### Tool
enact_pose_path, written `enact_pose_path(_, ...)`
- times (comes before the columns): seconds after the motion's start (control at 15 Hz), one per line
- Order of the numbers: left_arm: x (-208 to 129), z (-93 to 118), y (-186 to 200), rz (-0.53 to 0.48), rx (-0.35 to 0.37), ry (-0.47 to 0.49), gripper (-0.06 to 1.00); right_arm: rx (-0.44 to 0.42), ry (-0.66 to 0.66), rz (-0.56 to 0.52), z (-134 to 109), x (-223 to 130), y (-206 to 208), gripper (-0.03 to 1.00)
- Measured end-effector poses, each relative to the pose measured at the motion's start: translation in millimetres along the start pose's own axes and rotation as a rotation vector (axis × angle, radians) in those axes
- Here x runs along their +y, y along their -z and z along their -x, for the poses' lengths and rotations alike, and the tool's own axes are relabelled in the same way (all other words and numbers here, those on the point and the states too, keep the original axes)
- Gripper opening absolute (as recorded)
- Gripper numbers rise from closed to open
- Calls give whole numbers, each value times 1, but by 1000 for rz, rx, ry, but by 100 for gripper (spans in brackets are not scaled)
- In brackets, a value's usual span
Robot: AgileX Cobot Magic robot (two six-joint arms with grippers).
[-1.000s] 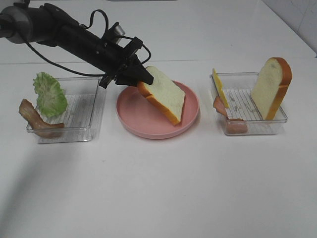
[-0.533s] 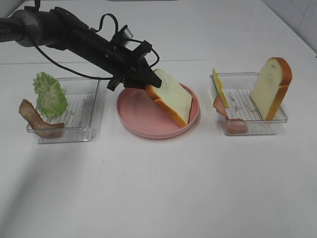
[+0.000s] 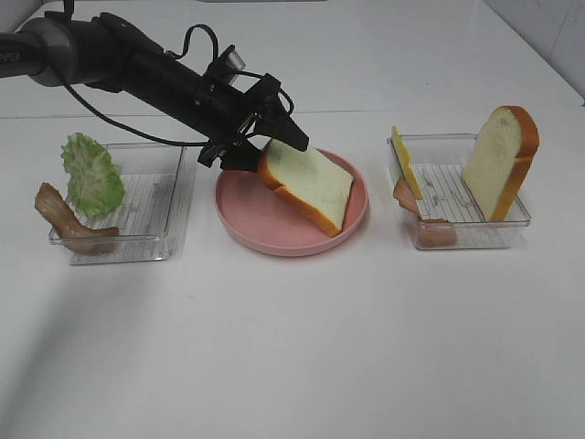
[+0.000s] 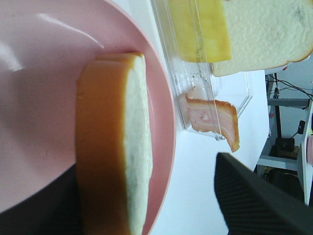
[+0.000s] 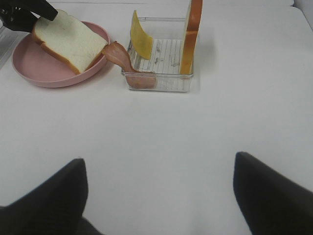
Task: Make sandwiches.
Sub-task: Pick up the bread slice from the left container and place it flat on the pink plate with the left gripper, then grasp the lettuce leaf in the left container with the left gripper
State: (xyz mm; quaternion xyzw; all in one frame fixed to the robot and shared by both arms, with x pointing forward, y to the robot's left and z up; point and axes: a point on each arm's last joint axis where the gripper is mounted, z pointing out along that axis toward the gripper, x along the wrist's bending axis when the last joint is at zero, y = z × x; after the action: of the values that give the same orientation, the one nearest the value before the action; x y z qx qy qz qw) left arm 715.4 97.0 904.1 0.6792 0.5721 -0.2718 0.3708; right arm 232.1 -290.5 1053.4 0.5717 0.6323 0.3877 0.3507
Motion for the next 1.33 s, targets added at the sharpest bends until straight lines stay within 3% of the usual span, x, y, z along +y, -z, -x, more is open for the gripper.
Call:
enact_pose_path(0.13, 0, 0, 1, 4, 8, 8, 69, 0, 0, 0, 0, 0, 0, 78)
enact_pose_path(0.2, 1, 1, 4, 5, 51, 5, 70, 0, 0, 0, 0, 0, 0, 78)
enact_pose_path(0.47, 1, 13, 5, -17, 272, -80, 70, 0, 0, 0, 0, 0, 0, 78)
enact_pose_path(0.87, 6, 68, -4, 5, 659, -344, 70, 0, 0, 0, 0, 0, 0, 78)
enact_pose_path(1.2, 6, 90, 4, 6, 720, -350, 70, 0, 0, 0, 0, 0, 0, 78)
enact_pose_path(1.33, 15, 104, 24, 63, 730, -346, 70, 0, 0, 0, 0, 0, 0, 78)
